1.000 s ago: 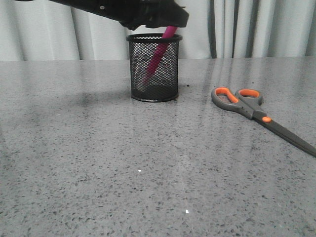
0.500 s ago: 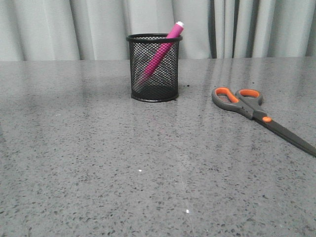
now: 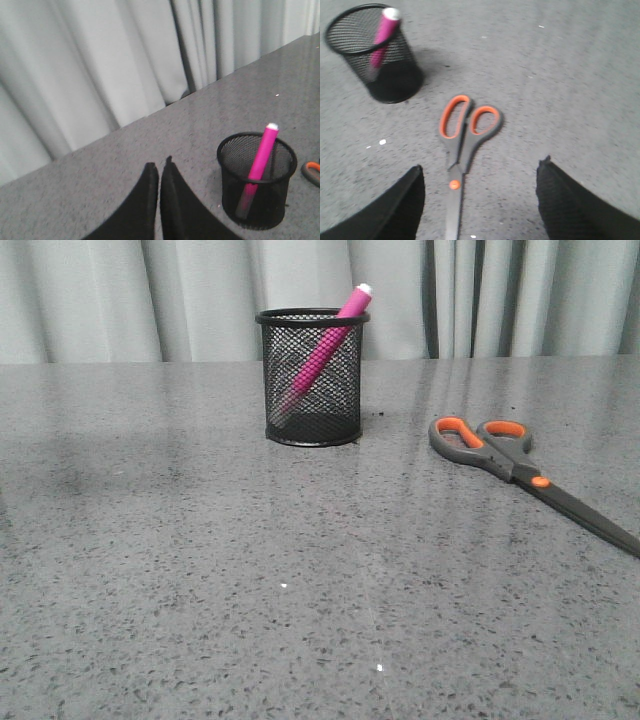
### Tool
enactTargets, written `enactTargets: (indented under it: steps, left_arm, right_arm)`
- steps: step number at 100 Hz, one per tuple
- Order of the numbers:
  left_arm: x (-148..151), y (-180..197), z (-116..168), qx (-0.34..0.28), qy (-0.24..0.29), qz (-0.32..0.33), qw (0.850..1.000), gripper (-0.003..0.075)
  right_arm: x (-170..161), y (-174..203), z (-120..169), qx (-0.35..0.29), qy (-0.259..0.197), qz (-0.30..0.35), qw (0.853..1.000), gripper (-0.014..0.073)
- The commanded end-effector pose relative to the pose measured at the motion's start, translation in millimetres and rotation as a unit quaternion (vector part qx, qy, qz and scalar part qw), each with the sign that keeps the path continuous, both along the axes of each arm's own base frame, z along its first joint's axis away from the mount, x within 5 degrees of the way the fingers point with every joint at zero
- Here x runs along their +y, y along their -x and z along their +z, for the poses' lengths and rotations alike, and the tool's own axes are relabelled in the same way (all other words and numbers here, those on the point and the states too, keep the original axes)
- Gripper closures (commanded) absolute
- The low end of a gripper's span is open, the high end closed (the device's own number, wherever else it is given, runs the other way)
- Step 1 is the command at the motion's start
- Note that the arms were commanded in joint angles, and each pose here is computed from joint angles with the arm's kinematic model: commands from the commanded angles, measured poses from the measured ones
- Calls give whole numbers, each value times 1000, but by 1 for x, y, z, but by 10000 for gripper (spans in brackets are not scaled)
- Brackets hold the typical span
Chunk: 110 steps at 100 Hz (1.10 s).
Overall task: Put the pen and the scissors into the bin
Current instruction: 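Move the right gripper down onto the scissors handle and close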
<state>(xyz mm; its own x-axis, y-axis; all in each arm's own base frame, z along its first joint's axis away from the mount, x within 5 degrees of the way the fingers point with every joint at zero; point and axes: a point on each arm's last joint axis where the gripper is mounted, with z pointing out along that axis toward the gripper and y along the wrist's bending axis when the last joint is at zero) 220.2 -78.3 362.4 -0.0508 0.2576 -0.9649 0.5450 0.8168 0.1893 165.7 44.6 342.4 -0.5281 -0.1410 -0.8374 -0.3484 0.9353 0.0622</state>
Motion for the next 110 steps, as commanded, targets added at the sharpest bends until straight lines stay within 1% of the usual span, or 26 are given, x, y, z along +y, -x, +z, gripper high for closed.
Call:
enactTargets:
  steps: [1, 10, 18, 26, 37, 43, 52, 65, 81, 97, 110]
  left_arm:
    - [7, 16, 4, -10, 33, 24, 999, 739]
    - [9, 25, -7, -1, 31, 25, 999, 739]
    - [10, 30, -14, 5, 29, 26, 999, 739]
    - [11, 33, -18, 10, 30, 26, 999, 739]
    - [11, 33, -20, 14, 33, 26, 999, 739]
    - [11, 33, -20, 15, 35, 26, 999, 739]
    - [11, 33, -20, 16, 42, 27, 999, 739]
    - [11, 33, -20, 16, 42, 27, 999, 739]
    - [11, 33, -20, 16, 42, 27, 999, 739]
    - [11, 33, -20, 16, 42, 27, 999, 739]
    - [11, 33, -20, 17, 43, 27, 999, 739]
  right_arm:
    - [9, -11, 20, -13, 9, 29, 999, 163]
    - [20, -28, 22, 38, 22, 61, 997, 163]
    - [30, -45, 18, 94, 34, 85, 991, 165]
    - [39, -62, 14, 147, 41, 79, 985, 195]
    - [50, -85, 4, 198, 87, 70, 974, 235]
    - [57, -94, -1, 211, 99, 73, 970, 237]
    - [66, -107, -10, 228, 104, 72, 965, 237]
    - [70, -122, -29, 259, 114, 63, 957, 237]
    - [72, -132, -46, 284, 120, 55, 950, 234]
    - [74, -137, -47, 267, 114, 53, 955, 234]
    - [73, -138, -47, 264, 120, 52, 956, 234]
